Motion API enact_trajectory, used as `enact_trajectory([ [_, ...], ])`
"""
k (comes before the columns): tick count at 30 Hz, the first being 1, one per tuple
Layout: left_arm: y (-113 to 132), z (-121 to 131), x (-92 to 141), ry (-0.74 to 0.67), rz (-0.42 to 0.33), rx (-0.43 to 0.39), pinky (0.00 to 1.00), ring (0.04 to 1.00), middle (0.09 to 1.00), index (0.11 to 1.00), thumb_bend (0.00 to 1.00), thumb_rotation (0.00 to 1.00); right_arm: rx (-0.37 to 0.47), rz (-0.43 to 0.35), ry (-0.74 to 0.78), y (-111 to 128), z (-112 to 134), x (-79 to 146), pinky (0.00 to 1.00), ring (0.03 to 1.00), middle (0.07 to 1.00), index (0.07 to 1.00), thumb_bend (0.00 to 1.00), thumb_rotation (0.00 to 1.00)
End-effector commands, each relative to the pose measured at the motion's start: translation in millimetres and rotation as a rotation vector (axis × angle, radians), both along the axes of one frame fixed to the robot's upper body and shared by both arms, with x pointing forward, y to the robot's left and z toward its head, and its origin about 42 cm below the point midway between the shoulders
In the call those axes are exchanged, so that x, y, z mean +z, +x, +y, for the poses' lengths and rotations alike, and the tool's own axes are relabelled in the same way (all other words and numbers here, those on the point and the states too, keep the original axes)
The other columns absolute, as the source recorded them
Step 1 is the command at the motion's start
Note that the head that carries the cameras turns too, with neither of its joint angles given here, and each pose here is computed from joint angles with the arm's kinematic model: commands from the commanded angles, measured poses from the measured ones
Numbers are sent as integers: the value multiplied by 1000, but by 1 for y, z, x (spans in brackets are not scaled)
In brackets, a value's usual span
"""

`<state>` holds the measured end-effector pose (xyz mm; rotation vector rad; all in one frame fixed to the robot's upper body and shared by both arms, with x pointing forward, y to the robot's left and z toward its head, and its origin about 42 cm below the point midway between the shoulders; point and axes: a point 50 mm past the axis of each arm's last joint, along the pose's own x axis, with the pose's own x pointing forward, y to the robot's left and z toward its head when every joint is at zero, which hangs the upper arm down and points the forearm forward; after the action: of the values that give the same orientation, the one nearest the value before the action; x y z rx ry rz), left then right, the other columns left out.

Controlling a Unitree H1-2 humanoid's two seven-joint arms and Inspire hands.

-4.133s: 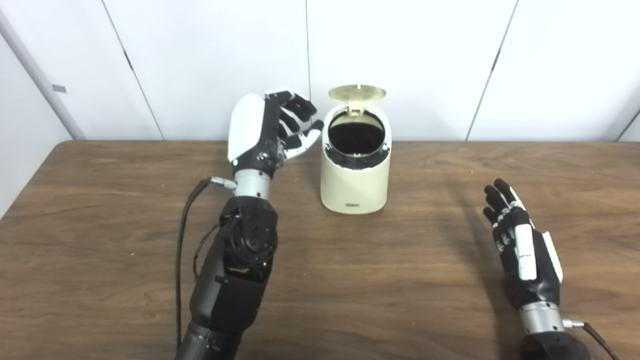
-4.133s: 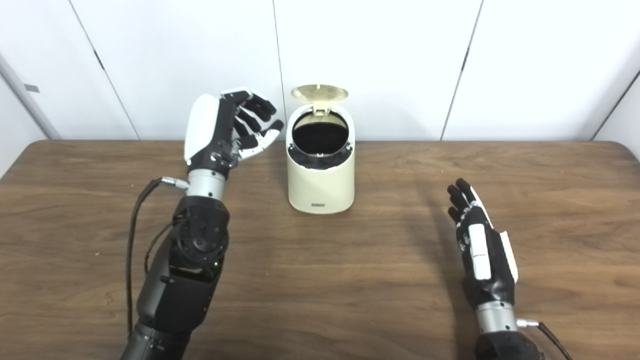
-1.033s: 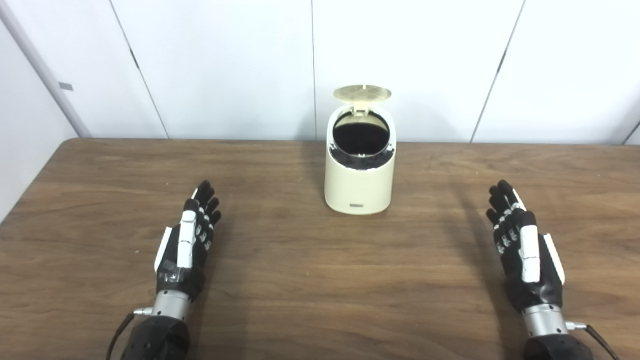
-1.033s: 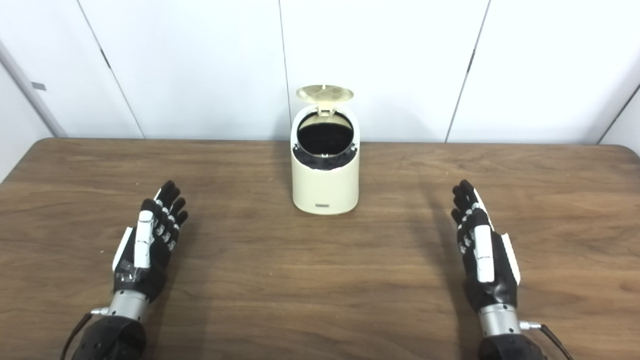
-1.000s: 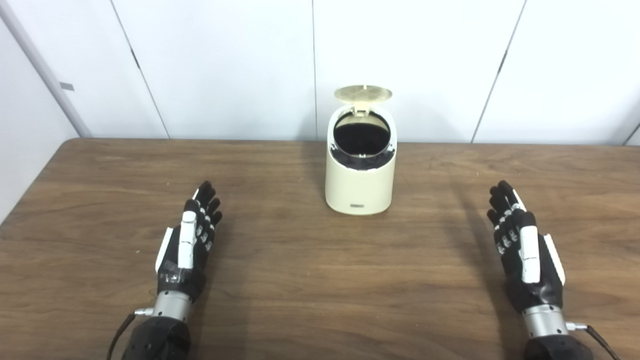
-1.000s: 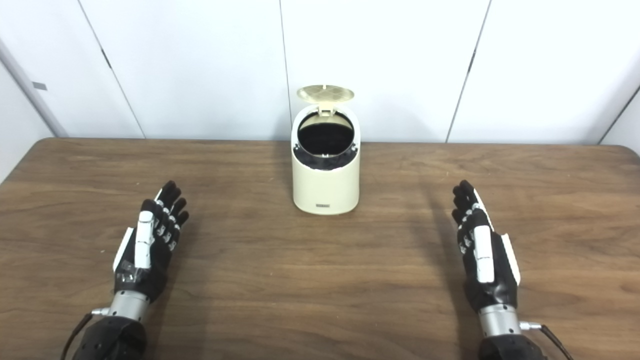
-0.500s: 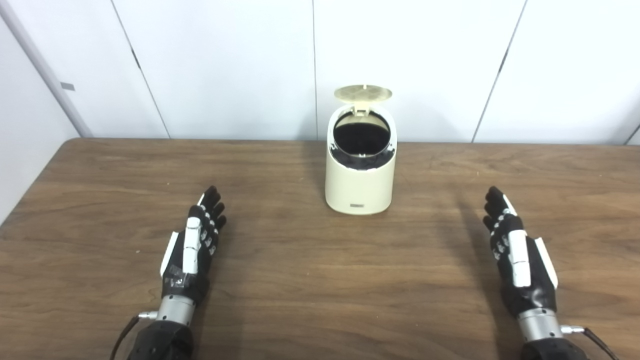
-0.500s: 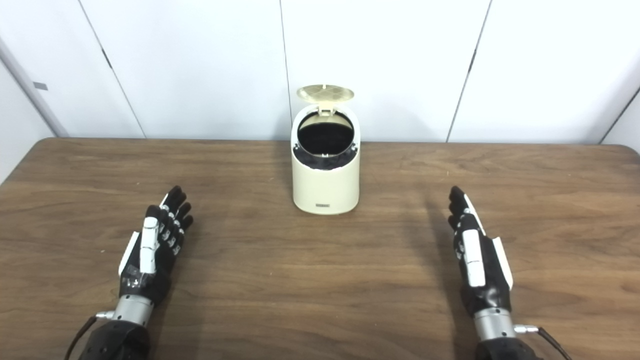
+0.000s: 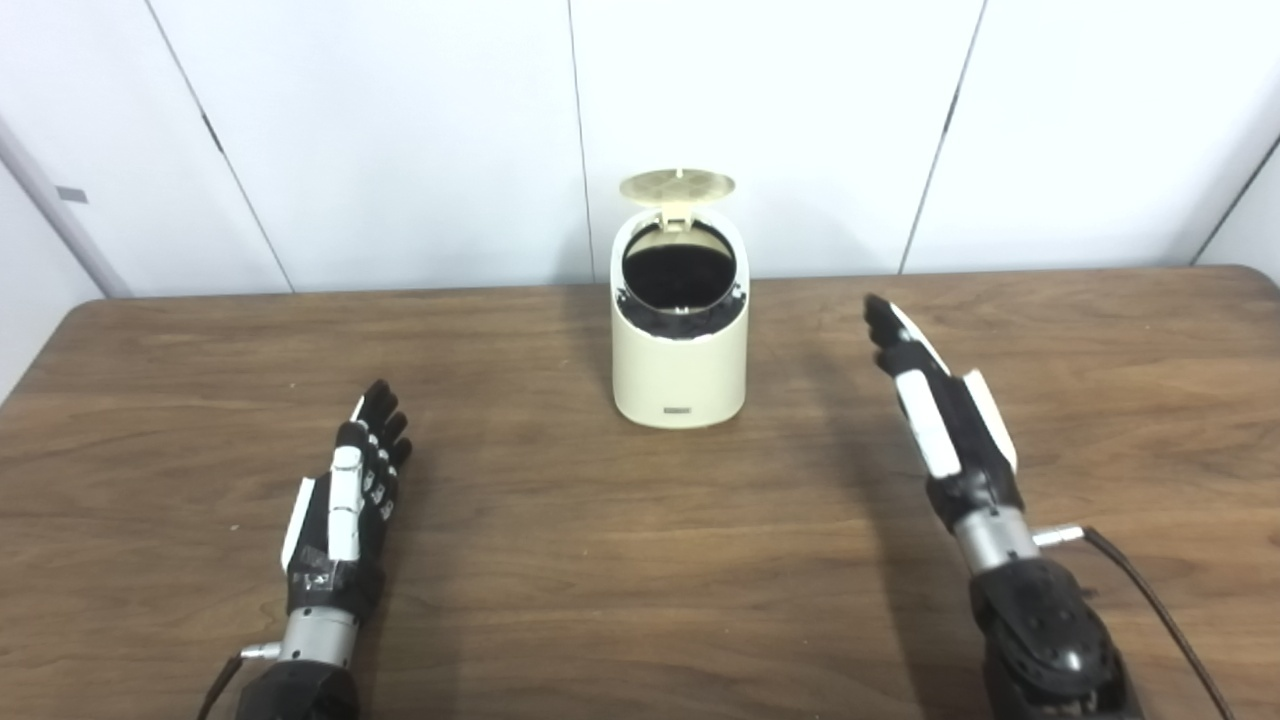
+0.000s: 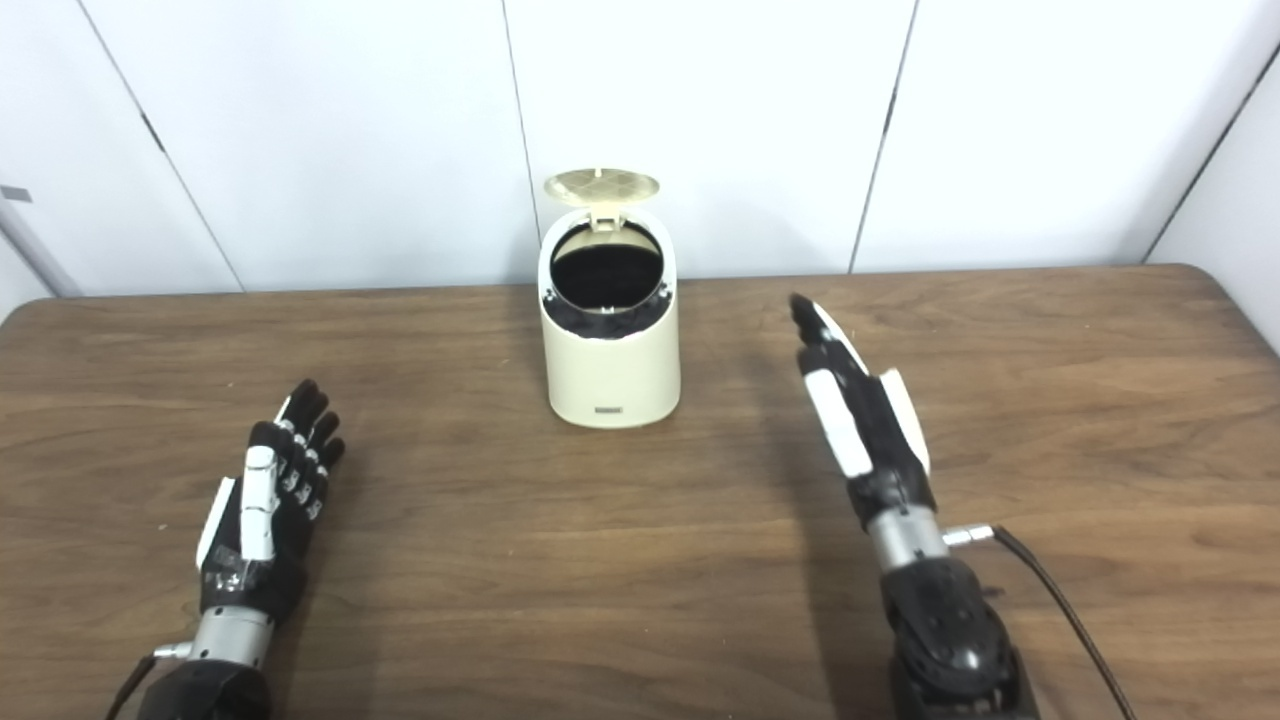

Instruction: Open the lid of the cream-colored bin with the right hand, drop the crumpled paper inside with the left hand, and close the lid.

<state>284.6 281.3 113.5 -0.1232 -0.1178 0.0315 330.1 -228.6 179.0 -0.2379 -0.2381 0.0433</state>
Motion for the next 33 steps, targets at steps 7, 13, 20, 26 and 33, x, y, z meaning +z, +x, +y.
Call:
enact_trajectory([
  [7,-3,0,-14,-16,18,6,1000,1000,1000,1000,549,950,14,-146,-77,22,17,49,875,925,923,886,573,1000],
  [13,-5,0,-16,-16,34,9,1000,1000,1000,1000,543,955,15,-200,-177,35,21,71,857,911,908,878,557,1000],
  [20,-6,0,-18,-19,32,5,1000,1000,1000,1000,521,991,38,-244,-212,49,24,97,876,915,908,880,571,1000],
  [26,-7,-2,-19,-16,37,11,1000,1000,1000,1000,543,996,56,-278,-246,59,26,114,861,918,917,888,587,1000],
  [33,-7,-2,-20,-11,41,11,1000,1000,1000,1000,544,981,51,-311,-306,68,28,133,829,900,903,882,587,1000],
])
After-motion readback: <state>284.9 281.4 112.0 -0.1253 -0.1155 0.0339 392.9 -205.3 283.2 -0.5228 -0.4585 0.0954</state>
